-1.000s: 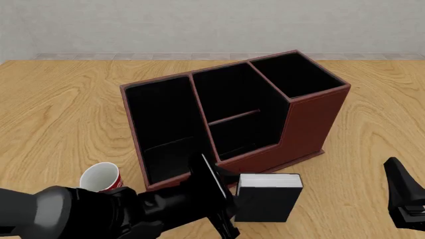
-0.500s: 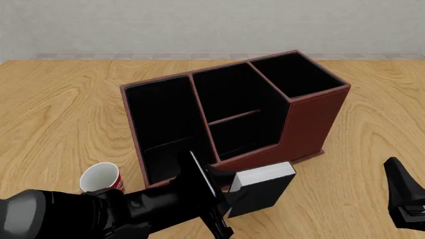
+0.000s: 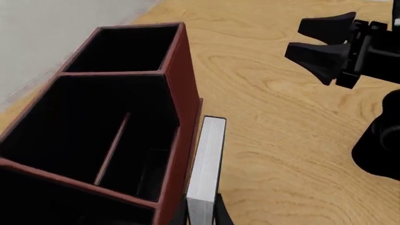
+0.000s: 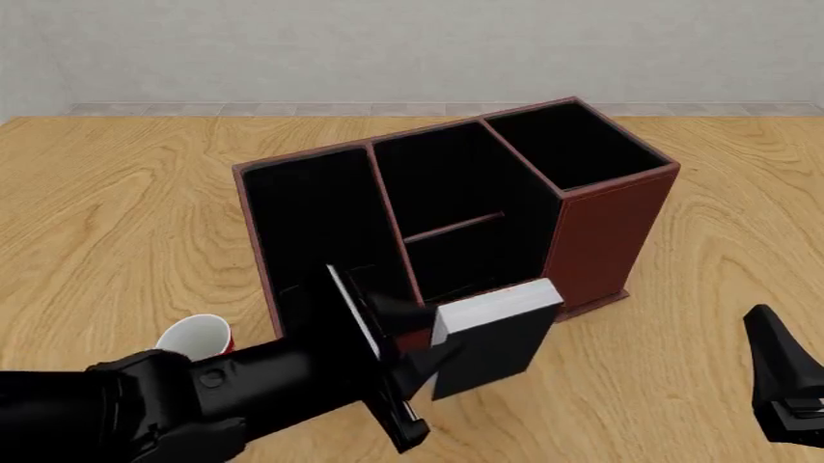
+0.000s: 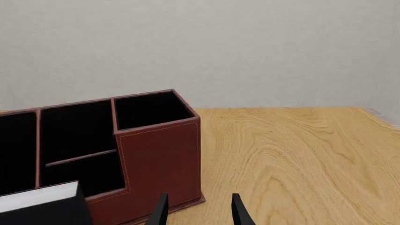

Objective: Pick up the book and place it in the back compartment of the caddy.

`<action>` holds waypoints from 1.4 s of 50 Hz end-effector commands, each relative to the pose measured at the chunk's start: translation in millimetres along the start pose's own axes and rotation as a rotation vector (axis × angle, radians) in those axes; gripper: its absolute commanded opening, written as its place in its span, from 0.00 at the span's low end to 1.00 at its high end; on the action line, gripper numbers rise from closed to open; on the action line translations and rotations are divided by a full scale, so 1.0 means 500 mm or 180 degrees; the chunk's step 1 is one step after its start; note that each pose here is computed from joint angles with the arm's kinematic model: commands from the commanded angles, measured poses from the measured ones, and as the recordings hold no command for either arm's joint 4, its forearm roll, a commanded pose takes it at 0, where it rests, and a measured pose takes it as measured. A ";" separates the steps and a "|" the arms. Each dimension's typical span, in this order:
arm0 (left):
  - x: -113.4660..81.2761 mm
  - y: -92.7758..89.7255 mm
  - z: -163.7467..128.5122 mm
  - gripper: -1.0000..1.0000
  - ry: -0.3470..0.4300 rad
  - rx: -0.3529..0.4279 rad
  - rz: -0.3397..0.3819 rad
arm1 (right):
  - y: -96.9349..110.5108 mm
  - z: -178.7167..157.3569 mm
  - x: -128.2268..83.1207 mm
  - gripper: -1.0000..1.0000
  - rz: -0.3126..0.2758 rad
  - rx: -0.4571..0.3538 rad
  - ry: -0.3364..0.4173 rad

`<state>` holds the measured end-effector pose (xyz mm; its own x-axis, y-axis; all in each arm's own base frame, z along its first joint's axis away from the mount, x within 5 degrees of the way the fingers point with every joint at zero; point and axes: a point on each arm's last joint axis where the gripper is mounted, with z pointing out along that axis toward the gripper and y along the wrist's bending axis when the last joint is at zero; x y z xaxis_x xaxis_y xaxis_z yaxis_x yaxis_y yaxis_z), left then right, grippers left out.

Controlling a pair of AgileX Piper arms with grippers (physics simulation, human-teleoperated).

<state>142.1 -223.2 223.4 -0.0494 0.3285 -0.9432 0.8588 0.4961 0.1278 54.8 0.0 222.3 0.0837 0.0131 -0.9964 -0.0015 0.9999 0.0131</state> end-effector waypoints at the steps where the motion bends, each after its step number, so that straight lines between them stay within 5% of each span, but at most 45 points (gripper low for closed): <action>1: -0.044 0.014 -0.029 0.00 -0.0199 -0.0081 0.0044 | 0.000 0.000 -0.002 1.00 0.0003 0.0000 0.0002; 20: -0.112 0.038 -0.048 0.00 -0.0496 -0.0201 -0.0129 | 0.000 0.000 -0.002 1.00 -0.0002 -0.0001 -0.0001; 42: -0.138 0.069 -0.056 0.00 -0.0712 -0.0404 -0.0043 | 0.000 0.000 0.001 1.00 0.0001 -0.0002 0.0000; 70: -0.131 0.091 -0.009 0.00 -0.0609 -0.0505 0.0054 | 0.000 0.000 0.001 1.00 0.0002 -0.0003 0.0001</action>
<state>174.0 -212.4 290.0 0.0422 0.1782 -0.9831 0.7768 0.6129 0.1445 54.9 0.1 222.3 0.0836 0.0135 -0.9964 -0.0024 0.9999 0.0134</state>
